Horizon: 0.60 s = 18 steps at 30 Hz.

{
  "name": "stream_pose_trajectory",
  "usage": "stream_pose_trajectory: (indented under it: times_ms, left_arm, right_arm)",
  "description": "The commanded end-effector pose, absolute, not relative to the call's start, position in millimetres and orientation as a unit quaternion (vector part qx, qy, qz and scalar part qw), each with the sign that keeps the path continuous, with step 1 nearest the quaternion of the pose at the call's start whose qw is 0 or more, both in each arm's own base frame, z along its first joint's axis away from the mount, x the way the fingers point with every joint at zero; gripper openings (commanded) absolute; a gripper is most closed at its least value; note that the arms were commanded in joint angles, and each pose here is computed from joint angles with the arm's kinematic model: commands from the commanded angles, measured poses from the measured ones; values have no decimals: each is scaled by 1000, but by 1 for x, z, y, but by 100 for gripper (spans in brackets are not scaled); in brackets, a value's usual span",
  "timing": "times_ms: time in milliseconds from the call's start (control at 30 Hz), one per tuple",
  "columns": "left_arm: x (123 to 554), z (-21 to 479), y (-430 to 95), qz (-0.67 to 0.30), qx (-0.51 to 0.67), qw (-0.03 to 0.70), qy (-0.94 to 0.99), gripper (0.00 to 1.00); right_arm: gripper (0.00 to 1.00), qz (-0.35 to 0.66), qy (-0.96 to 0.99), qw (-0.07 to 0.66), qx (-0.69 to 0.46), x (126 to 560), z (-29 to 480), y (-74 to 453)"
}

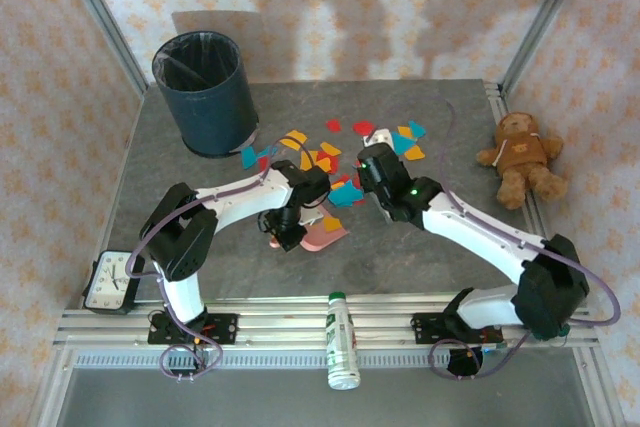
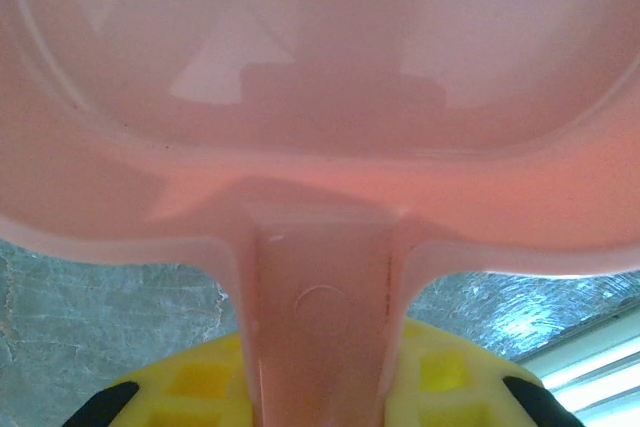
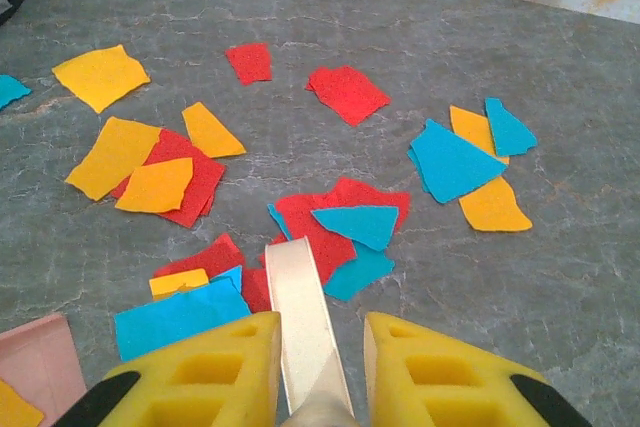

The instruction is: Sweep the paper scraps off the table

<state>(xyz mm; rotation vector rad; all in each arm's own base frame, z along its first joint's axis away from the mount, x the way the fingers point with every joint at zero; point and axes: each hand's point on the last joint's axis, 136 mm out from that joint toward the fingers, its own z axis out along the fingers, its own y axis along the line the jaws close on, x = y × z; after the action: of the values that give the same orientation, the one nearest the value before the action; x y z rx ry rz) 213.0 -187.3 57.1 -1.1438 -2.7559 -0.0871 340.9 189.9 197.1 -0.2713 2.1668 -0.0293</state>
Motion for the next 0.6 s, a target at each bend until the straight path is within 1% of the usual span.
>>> stream_pose_trajectory:
  times_ms: [0,300,567]
  left_arm:
    - [224,59,-185,-43,-382,75,-920,0]
    - [230,53,-191,-43,-385,80,-919,0]
    - [235,53,-195,-42,-386,73,-919,0]
  right_arm:
    - [0,0,873,472,-127,348,213,204]
    - [0,31,893,409,-186,334,185,223]
    - [0,71,894,386,-214,315,185,229]
